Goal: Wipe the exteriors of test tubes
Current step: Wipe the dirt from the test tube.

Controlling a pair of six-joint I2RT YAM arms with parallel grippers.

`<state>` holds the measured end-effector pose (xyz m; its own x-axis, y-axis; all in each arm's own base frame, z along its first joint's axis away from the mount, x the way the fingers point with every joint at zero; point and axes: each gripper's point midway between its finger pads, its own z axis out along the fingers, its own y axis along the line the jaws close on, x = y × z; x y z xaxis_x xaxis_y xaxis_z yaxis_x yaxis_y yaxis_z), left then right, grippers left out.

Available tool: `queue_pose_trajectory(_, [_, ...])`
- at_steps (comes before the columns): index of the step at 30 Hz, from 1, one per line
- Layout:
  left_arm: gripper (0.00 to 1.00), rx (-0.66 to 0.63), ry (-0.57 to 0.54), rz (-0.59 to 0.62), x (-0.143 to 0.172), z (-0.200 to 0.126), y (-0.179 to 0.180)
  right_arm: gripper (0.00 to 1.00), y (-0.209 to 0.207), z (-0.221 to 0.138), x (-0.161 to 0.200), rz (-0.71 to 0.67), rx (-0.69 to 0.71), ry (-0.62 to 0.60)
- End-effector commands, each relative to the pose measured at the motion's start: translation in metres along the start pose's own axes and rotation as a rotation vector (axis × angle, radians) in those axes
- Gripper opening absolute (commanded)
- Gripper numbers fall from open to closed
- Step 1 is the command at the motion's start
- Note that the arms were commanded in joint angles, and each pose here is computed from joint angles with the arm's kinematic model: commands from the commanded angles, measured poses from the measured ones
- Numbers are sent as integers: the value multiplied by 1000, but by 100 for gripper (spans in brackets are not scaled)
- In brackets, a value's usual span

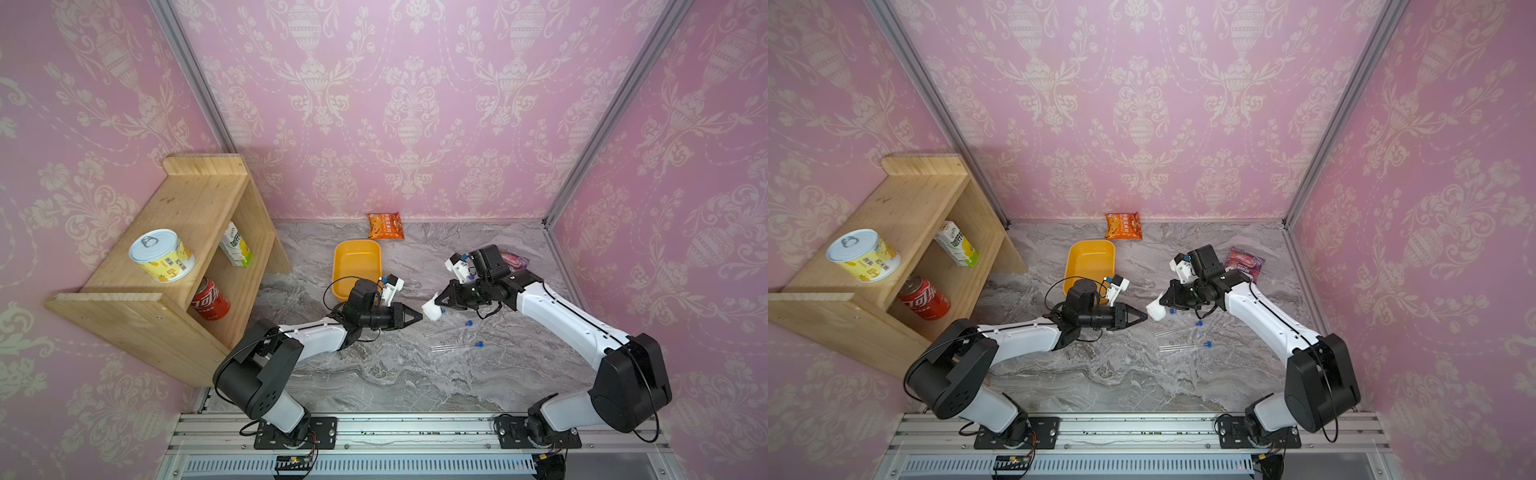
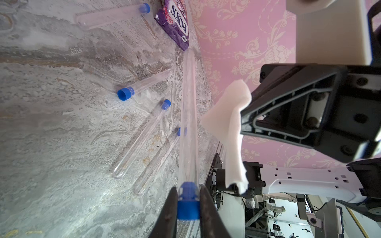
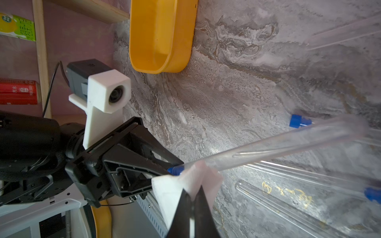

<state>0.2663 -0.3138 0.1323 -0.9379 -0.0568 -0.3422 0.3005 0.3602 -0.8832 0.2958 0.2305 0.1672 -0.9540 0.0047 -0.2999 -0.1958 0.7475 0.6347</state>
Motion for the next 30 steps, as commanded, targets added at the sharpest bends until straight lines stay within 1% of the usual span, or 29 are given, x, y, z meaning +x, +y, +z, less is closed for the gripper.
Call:
queue_pose_trajectory(1, [20, 30, 11, 4, 0, -1, -4, 0, -8, -1, 5, -40, 88, 24])
queue_pose_trajectory(6, [20, 24, 16, 10, 0, -3, -6, 0, -18, 7, 6, -53, 144, 41])
queue_pose_trajectory(15, [21, 30, 11, 12, 0, -4, -9, 0, -27, 14, -2, -70, 178, 22])
queue_pose_trajectory(16, [20, 30, 9, 12, 0, -4, -9, 0, -20, 10, -14, -85, 174, -5])
queue_pose_trajectory(20, [20, 34, 6, 11, -2, -3, -9, 0, -27, 10, -21, -90, 198, -20])
queue_pose_trajectory(25, [20, 40, 5, 15, -3, -3, -11, 0, -43, 0, -37, -73, 229, -59])
queue_pose_trajectory(30, [20, 46, 4, 17, -5, -3, -14, 0, -60, -4, -43, -67, 266, -67])
